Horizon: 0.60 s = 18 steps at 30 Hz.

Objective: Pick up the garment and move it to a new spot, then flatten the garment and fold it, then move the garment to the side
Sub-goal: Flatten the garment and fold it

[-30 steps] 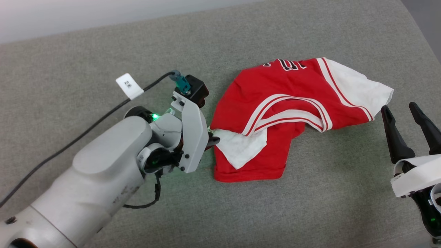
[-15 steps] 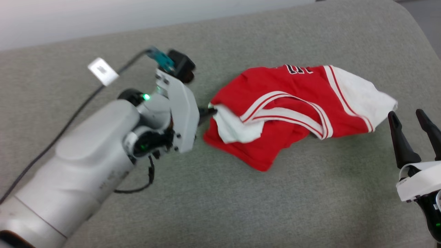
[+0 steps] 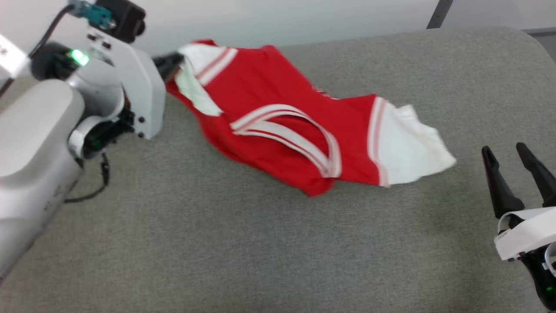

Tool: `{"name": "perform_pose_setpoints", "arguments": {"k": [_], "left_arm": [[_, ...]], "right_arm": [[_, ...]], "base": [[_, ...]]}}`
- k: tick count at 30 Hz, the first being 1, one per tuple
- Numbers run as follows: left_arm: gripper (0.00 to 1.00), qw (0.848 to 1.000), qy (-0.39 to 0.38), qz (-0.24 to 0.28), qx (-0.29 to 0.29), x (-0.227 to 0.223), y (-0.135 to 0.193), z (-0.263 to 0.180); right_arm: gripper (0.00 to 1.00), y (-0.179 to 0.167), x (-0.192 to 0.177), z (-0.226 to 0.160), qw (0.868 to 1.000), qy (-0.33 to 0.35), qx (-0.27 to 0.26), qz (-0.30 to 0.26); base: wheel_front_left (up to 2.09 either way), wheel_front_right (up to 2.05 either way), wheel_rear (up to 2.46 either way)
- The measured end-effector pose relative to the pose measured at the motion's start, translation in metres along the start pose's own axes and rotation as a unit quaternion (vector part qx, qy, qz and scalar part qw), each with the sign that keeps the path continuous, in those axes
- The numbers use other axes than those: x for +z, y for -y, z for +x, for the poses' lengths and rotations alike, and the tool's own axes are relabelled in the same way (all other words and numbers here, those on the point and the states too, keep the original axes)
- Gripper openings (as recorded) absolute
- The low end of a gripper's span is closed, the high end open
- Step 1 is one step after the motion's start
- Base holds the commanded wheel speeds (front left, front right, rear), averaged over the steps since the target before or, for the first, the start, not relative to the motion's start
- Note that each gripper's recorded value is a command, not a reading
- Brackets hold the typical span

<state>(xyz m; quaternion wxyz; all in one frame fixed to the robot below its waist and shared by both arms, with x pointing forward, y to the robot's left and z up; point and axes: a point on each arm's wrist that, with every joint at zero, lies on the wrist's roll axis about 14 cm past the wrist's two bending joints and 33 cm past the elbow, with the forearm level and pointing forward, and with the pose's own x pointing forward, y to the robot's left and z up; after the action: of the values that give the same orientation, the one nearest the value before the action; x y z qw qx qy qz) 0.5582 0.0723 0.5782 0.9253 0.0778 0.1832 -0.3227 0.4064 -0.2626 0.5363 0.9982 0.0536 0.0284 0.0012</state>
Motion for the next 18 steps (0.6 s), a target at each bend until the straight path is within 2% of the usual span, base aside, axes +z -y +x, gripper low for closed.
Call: {"name": "perform_pose_setpoints", "arguments": {"k": [4, 10, 14, 18], "left_arm": [[0.0, 0.998, 0.013, 0.054, 0.031, -0.006, -0.013, 0.0], [0.0, 0.996, -0.083, -0.017, 0.033, -0.108, -0.012, 0.002], [0.0, 0.991, -0.121, -0.041, 0.034, -0.152, -0.006, 0.002], [0.0, 0.989, -0.14, -0.042, 0.03, -0.167, 0.0, 0.005]], "right_arm": [[1.0, -0.005, -0.003, 0.0, 1.0, -0.004, 0.005, 0.003], [1.0, -0.004, -0.011, -0.004, 1.0, -0.015, 0.001, 0.006], [1.0, -0.001, -0.013, -0.005, 1.0, -0.018, -0.003, 0.006], [1.0, 0.001, -0.013, -0.004, 1.0, -0.019, -0.004, 0.005]], "base": [[0.0, 0.0, 0.0], [0.0, 0.0, 0.0], [0.0, 0.0, 0.0], [0.0, 0.0, 0.0]]}}
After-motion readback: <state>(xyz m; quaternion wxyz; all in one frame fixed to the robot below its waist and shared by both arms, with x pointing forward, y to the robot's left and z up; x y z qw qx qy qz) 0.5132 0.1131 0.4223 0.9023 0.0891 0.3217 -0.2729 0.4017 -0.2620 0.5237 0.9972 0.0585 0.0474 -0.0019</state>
